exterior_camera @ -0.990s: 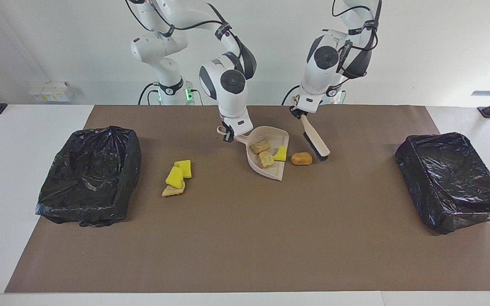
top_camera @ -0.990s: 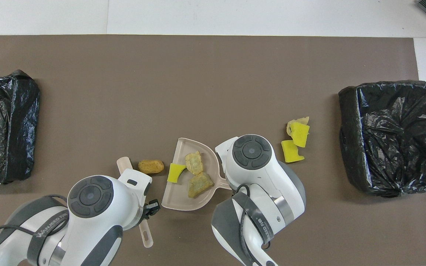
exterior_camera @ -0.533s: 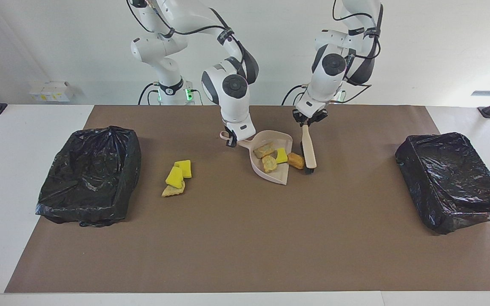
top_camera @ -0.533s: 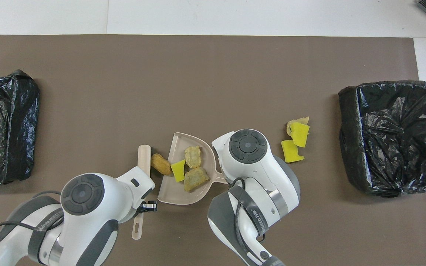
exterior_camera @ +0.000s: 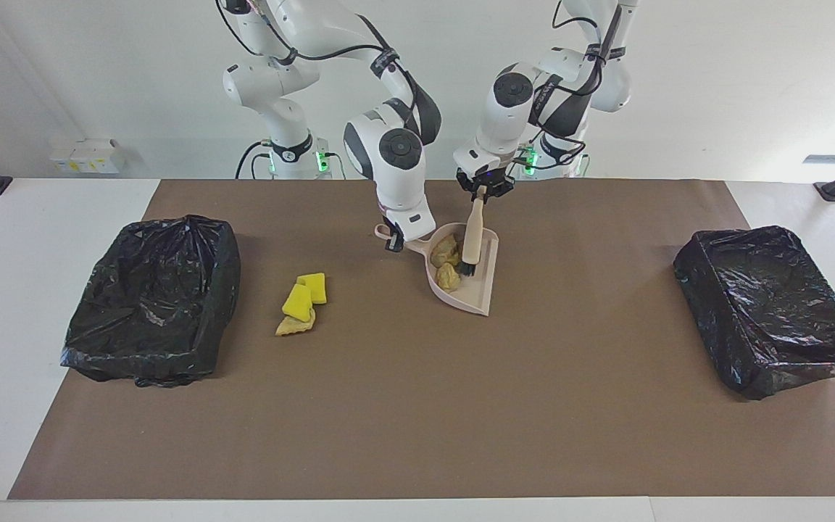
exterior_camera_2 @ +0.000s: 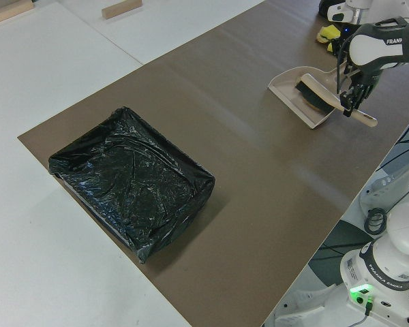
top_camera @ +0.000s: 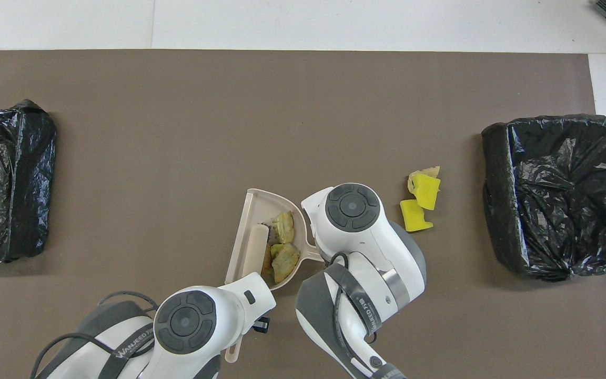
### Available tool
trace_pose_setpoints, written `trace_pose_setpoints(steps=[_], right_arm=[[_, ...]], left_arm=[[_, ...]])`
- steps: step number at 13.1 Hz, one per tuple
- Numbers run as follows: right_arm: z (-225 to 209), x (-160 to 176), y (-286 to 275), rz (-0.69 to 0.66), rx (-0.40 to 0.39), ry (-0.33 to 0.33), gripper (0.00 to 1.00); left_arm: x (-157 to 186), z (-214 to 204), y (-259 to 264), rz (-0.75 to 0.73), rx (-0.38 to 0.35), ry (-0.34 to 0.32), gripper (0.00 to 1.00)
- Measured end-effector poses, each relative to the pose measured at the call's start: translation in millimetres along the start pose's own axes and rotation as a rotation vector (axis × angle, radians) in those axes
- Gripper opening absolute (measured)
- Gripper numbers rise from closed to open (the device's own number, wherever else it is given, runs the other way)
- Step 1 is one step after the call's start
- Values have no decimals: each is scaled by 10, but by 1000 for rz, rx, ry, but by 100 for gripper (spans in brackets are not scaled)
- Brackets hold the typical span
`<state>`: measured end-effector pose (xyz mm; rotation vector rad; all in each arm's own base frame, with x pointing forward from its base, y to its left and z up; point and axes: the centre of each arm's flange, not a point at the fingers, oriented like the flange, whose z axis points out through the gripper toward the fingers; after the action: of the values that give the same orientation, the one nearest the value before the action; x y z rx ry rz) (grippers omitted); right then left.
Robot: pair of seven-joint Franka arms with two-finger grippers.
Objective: Sweep and dump trash in bin
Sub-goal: 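Sweep the scraps into the dustpan with the brush in the left gripper, then carry the loaded dustpan with the right gripper to the nearby black bin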
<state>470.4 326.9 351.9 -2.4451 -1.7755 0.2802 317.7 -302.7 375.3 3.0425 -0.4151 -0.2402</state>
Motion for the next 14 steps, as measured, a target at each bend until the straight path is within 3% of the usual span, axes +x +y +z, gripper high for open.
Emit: trace_pose_setpoints(steps=[7,11,14], right_arm=[[-3,1,1,0,0,1,32],[-11,3,11,2,-4,7,32],[-99,-12,160,52,-26,92,32]], left_arm=[[445,-672,-751,-179,-43,-5,27],[531,-490,-1022,-223,-21,-36,27],[661,-401,-1476,-216,-29,-45,27]])
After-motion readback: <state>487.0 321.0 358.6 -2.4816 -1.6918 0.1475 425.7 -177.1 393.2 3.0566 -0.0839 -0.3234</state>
